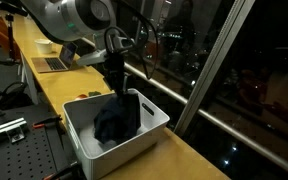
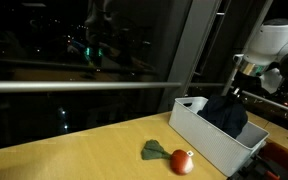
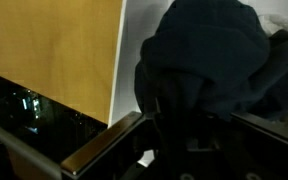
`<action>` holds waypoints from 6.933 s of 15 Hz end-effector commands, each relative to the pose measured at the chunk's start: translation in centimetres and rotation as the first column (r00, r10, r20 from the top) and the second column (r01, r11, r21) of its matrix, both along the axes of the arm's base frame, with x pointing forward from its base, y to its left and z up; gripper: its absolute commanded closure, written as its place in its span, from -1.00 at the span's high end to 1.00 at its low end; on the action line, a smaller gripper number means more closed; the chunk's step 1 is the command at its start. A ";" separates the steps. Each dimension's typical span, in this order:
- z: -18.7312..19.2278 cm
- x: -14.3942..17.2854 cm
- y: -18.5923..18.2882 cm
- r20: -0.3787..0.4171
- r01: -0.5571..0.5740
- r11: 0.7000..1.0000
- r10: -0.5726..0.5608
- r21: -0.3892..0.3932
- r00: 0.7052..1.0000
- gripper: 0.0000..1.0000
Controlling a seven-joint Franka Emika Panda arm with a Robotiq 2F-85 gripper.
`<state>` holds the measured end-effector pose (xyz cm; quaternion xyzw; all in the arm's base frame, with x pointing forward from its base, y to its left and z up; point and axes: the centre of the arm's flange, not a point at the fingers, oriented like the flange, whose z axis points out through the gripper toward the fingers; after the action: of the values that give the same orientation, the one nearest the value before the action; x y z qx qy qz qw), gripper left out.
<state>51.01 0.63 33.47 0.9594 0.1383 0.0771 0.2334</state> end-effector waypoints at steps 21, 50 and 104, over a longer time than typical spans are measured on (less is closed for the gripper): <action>-9.9 -2.7 24.5 0.093 -0.325 0.934 0.314 0.148 0.945 1.00; -12.2 -3.0 26.5 -0.099 -0.234 0.940 0.265 0.247 0.959 -0.96; 2.0 -9.8 7.1 0.102 -0.034 0.994 0.023 0.103 0.994 1.00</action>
<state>41.25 7.77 35.49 0.9631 0.1359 0.1359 0.1886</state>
